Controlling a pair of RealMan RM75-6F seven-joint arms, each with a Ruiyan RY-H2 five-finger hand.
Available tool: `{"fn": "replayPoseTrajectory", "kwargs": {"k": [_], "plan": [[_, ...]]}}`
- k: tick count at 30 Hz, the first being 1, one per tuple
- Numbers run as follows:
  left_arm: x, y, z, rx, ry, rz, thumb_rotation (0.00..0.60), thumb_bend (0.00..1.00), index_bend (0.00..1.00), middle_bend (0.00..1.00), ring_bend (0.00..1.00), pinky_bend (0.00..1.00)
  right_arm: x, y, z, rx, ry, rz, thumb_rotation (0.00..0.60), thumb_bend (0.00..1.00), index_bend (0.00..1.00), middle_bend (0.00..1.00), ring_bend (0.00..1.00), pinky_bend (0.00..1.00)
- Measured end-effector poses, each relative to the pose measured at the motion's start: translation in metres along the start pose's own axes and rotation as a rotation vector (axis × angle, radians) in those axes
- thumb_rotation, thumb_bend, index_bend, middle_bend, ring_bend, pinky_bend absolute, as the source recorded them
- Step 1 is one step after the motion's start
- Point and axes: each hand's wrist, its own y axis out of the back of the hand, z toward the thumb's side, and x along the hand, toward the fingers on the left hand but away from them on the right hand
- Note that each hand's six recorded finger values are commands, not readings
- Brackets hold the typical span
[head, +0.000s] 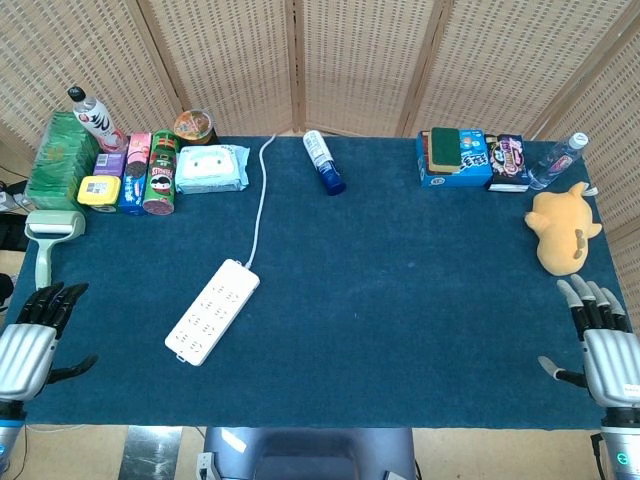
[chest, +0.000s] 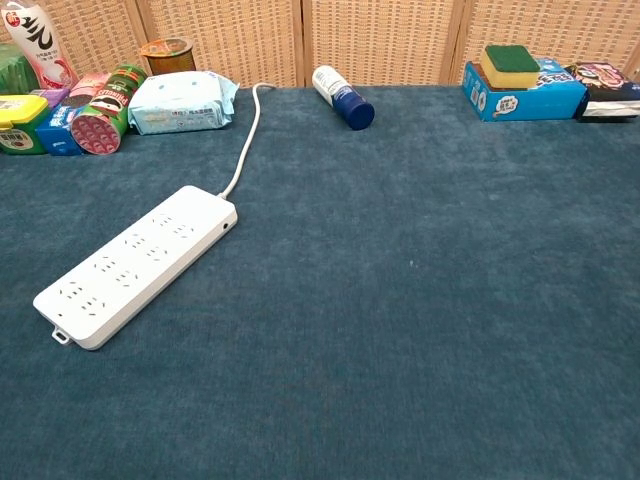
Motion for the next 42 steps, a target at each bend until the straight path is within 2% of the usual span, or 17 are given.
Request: {"fn": "replayPoseTrajectory", "kwargs": {"k": [1, 2, 4, 6, 8, 10, 12, 19, 25, 33, 38, 42], "plan": [[0.003, 0.002, 0.001, -0.012, -0.002, 0.013, 0.600, 0.12, 0.00, 0.95, 0.90, 0.81, 0.000, -0.001, 0.000, 0.000, 0.000, 0.003, 0.600, 0.00, 0.00, 0.02, 0.02, 0.00], [0.006, 0.002, 0.003, -0.023, -0.003, 0.021, 0.600, 0.14, 0.00, 0.99, 0.96, 0.90, 0.000, -0.002, 0.001, 0.001, 0.001, 0.008, 0.600, 0.00, 0.00, 0.02, 0.02, 0.00], [0.015, 0.000, 0.007, -0.047, -0.007, 0.012, 0.600, 0.18, 0.00, 1.00, 1.00, 0.99, -0.001, -0.003, 0.001, 0.004, 0.003, 0.012, 0.600, 0.00, 0.00, 0.02, 0.02, 0.00], [0.027, -0.005, 0.014, -0.073, -0.015, -0.016, 0.600, 0.26, 0.00, 1.00, 1.00, 1.00, -0.002, -0.004, 0.002, 0.005, 0.003, 0.016, 0.600, 0.00, 0.00, 0.02, 0.02, 0.00], [0.039, -0.010, 0.023, -0.095, -0.025, -0.042, 0.600, 0.46, 0.00, 1.00, 1.00, 1.00, -0.003, -0.006, 0.001, 0.006, -0.001, 0.021, 0.600, 0.00, 0.00, 0.02, 0.02, 0.00], [0.054, -0.014, 0.032, -0.116, -0.030, -0.066, 0.600, 0.61, 0.00, 1.00, 1.00, 1.00, -0.004, -0.008, 0.001, 0.007, -0.004, 0.027, 0.600, 0.00, 0.00, 0.02, 0.02, 0.00], [0.066, -0.019, 0.040, -0.126, -0.031, -0.092, 0.600, 0.68, 0.00, 1.00, 1.00, 1.00, -0.006, -0.010, 0.000, 0.007, -0.007, 0.036, 0.600, 0.00, 0.00, 0.02, 0.02, 0.00], [0.093, -0.041, 0.061, -0.145, -0.020, -0.177, 0.600, 0.69, 0.01, 1.00, 1.00, 1.00, -0.011, -0.016, -0.002, 0.006, -0.014, 0.060, 0.600, 0.00, 0.00, 0.02, 0.02, 0.00], [0.112, -0.061, 0.075, -0.136, -0.008, -0.231, 0.600, 0.69, 0.20, 1.00, 1.00, 1.00, -0.016, -0.022, -0.002, -0.001, -0.023, 0.083, 0.600, 0.00, 0.00, 0.02, 0.02, 0.00], [0.143, -0.092, 0.098, -0.124, 0.012, -0.289, 0.600, 0.69, 0.25, 1.00, 1.00, 1.00, -0.024, -0.029, -0.007, -0.026, -0.043, 0.125, 0.600, 0.00, 0.00, 0.02, 0.02, 0.00], [0.152, -0.102, 0.105, -0.116, 0.020, -0.308, 0.600, 0.69, 0.27, 1.00, 1.00, 1.00, -0.027, -0.032, -0.010, -0.046, -0.051, 0.145, 0.600, 0.00, 0.00, 0.02, 0.02, 0.00], [0.155, -0.118, 0.116, -0.131, 0.017, -0.366, 0.600, 0.69, 0.32, 1.00, 1.00, 1.00, -0.027, -0.030, -0.010, -0.063, -0.046, 0.146, 0.600, 0.00, 0.00, 0.02, 0.02, 0.00]]}}
